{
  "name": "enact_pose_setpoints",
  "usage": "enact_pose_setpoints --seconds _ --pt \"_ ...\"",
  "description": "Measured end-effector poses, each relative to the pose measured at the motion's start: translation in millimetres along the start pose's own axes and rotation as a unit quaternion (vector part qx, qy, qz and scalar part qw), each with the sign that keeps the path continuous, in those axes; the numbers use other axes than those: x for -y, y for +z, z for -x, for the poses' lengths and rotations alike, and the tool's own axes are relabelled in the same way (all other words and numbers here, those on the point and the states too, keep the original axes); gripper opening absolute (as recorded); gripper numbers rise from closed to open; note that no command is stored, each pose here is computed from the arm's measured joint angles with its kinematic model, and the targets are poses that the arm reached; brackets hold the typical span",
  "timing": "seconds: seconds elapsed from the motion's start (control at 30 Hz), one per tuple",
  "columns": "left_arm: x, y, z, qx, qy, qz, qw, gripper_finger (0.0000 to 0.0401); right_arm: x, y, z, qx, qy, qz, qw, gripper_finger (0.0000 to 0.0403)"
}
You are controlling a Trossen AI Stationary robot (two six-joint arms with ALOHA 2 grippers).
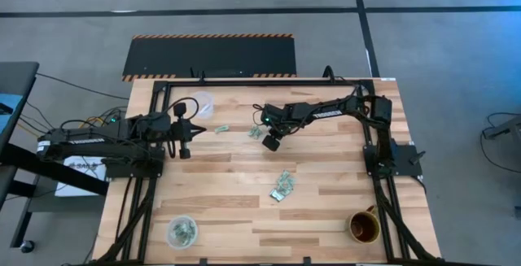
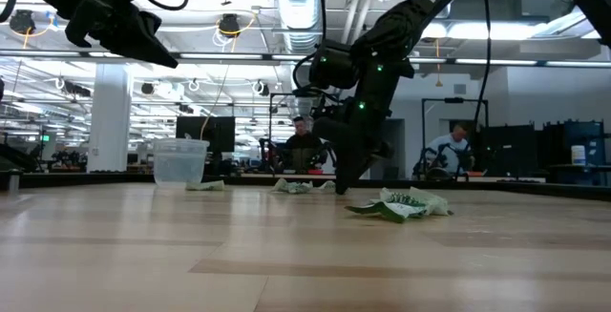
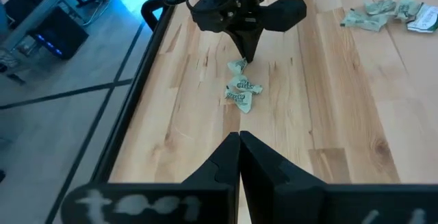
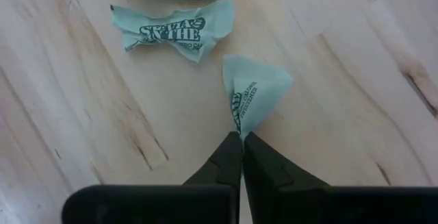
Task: Pick and place Stevia / Truvia into bins
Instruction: Put the stevia packet into the top transparent container
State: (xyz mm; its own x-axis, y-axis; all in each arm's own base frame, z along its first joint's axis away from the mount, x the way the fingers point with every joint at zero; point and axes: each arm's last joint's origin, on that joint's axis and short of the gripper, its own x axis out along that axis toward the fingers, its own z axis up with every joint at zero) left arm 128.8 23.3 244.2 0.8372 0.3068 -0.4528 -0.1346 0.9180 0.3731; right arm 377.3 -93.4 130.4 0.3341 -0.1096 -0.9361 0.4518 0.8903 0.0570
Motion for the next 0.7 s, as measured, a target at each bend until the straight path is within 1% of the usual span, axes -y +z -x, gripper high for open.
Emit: enact_pose_setpoints --seconds 0.2,0.33,0.7 --pt "0.0 0.0 0.0 0.000 0.000 0.010 1.000 0.0000 -3.8 -1.2 1.3 0.000 -0.005 0.009 1.000 0.0001" --pt "0.0 0.0 0.1 0.000 0.000 0.004 1.000 0.0000 -7.7 -2.8 1.6 -0.001 -0.012 0.015 1.000 0.0000" --pt "0.0 0.0 0.0 0.000 0.000 0.001 1.000 0.0000 -10.1 -4.1 2.4 -0.005 -0.012 0.021 1.000 0.0000"
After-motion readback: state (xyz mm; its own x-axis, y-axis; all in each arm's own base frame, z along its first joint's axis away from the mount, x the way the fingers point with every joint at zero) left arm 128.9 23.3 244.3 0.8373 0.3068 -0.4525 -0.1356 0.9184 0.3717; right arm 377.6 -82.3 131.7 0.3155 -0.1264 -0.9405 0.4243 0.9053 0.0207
